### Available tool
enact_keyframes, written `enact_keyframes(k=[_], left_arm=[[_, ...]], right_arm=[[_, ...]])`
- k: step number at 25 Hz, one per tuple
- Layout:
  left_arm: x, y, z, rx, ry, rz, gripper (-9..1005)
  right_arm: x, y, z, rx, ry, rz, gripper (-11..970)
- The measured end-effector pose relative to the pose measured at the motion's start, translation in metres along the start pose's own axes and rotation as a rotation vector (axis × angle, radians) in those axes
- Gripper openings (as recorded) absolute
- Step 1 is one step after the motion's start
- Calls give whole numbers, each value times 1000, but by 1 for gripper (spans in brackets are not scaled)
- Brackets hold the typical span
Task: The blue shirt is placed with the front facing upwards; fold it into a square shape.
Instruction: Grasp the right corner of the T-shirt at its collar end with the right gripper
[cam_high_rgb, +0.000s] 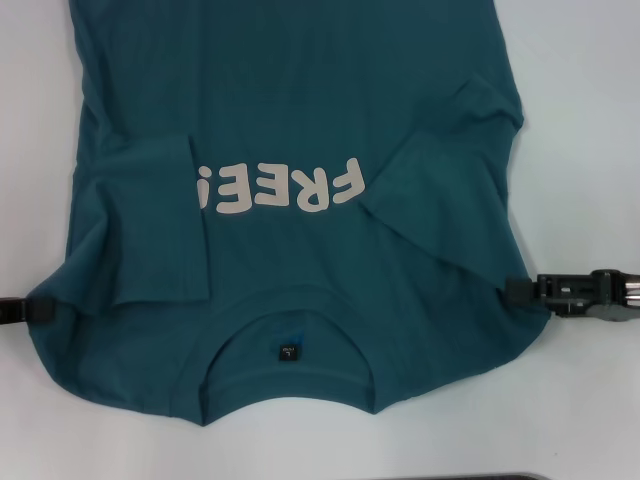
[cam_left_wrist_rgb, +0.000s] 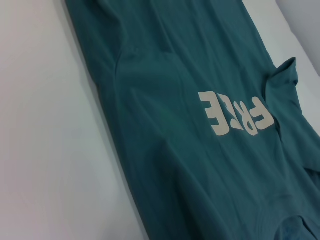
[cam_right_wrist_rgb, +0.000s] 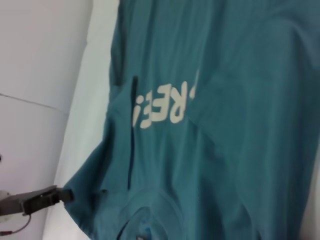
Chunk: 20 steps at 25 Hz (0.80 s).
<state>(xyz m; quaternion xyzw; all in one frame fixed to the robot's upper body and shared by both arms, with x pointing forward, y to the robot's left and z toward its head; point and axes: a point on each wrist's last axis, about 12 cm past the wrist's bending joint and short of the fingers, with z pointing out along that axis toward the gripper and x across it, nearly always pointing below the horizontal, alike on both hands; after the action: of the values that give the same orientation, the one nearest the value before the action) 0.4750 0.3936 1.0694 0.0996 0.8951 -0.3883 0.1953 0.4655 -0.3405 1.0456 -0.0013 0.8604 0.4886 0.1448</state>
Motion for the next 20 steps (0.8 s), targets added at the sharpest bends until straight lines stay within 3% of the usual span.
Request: enact_keyframes(k=[12,20], left_arm=[[-2,-1,3,0,-2,3,-1],[-2,-1,2,-3,-3,2,-1]], right_arm=[[4,-4,-5,36,36,36,915],[1,-3,-4,34,33,40,815]])
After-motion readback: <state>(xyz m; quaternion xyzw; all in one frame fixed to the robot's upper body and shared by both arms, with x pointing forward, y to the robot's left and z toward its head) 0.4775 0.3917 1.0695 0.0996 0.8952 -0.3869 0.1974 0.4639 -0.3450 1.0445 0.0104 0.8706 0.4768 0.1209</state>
